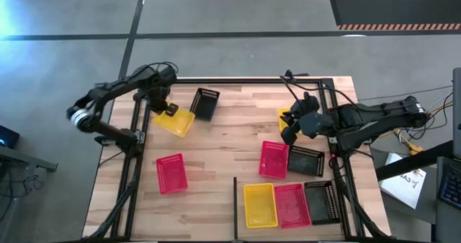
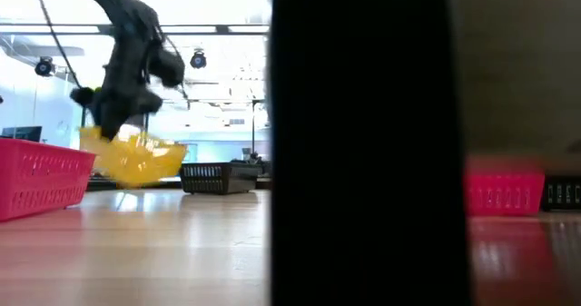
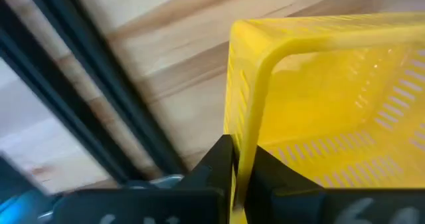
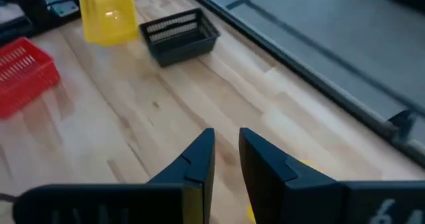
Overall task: Stack baskets on shelf by color
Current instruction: Stack the left yellow bin on top of the yellow bin on the shelf
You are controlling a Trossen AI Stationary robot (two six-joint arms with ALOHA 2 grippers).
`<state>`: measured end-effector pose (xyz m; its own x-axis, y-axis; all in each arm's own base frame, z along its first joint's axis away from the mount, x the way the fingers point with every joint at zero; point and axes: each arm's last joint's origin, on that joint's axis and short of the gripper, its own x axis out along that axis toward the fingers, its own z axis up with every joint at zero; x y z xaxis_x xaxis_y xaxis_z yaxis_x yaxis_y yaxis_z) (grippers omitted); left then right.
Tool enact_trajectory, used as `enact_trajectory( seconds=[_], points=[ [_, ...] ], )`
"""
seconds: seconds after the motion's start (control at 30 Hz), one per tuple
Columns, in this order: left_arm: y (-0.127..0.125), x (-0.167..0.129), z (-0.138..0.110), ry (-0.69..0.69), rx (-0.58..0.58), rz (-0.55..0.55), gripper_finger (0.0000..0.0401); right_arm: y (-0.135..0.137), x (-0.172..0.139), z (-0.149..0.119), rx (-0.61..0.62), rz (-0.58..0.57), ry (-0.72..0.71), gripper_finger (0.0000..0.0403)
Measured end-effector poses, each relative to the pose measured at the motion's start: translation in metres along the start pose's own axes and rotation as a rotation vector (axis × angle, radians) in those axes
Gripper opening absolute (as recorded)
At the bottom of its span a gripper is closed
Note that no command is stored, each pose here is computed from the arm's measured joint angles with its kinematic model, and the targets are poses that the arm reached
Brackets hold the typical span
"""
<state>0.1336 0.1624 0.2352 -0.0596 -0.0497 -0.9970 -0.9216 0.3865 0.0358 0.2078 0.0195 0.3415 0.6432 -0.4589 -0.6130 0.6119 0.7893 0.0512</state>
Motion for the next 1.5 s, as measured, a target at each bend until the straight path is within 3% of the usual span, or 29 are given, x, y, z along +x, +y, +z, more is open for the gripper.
enact_trajectory(
  seconds=[0.17,0.3,0.43,0.6,0.83,0.93,1.07,1.2,1.33,1.5],
  points=[
    [-0.016,-0.043,-0.027,-0.205,-0.071,-0.103,0.0,0.004,0.024,0.012,0.1,0.022,0.027,0.009],
    [-0.038,-0.06,-0.039,-0.337,-0.131,-0.209,0.0,0.004,0.045,0.032,0.15,0.013,0.003,0.0121],
    [-0.067,-0.067,-0.038,-0.472,-0.174,-0.333,0.0,0.006,0.071,0.05,0.151,-0.011,-0.01,0.0156],
    [-0.103,-0.069,-0.027,-0.577,-0.169,-0.478,0.0,0.019,0.105,0.071,0.11,0.044,-0.003,0.0197],
    [-0.132,-0.069,-0.013,-0.617,-0.129,-0.548,0.0,0.039,0.137,0.088,0.06,0.039,0.002,0.0221],
    [-0.14,-0.067,-0.01,-0.621,-0.115,-0.556,0.0,0.042,0.144,0.092,0.071,-0.01,0.002,0.0218],
    [-0.147,-0.071,-0.01,-0.635,-0.083,-0.585,0.0,0.04,0.149,0.091,0.062,-0.187,0.026,0.021],
    [-0.15,-0.074,-0.012,-0.645,-0.059,-0.597,0.0,0.04,0.151,0.09,0.026,-0.222,0.051,0.0189],
    [-0.15,-0.079,-0.014,-0.661,-0.054,-0.619,0.0,0.038,0.15,0.09,0.018,-0.235,0.051,0.0143],
    [-0.152,-0.083,-0.015,-0.691,-0.017,-0.646,0.0001,0.034,0.148,0.088,-0.009,-0.283,0.071,0.0057]
  ],
)
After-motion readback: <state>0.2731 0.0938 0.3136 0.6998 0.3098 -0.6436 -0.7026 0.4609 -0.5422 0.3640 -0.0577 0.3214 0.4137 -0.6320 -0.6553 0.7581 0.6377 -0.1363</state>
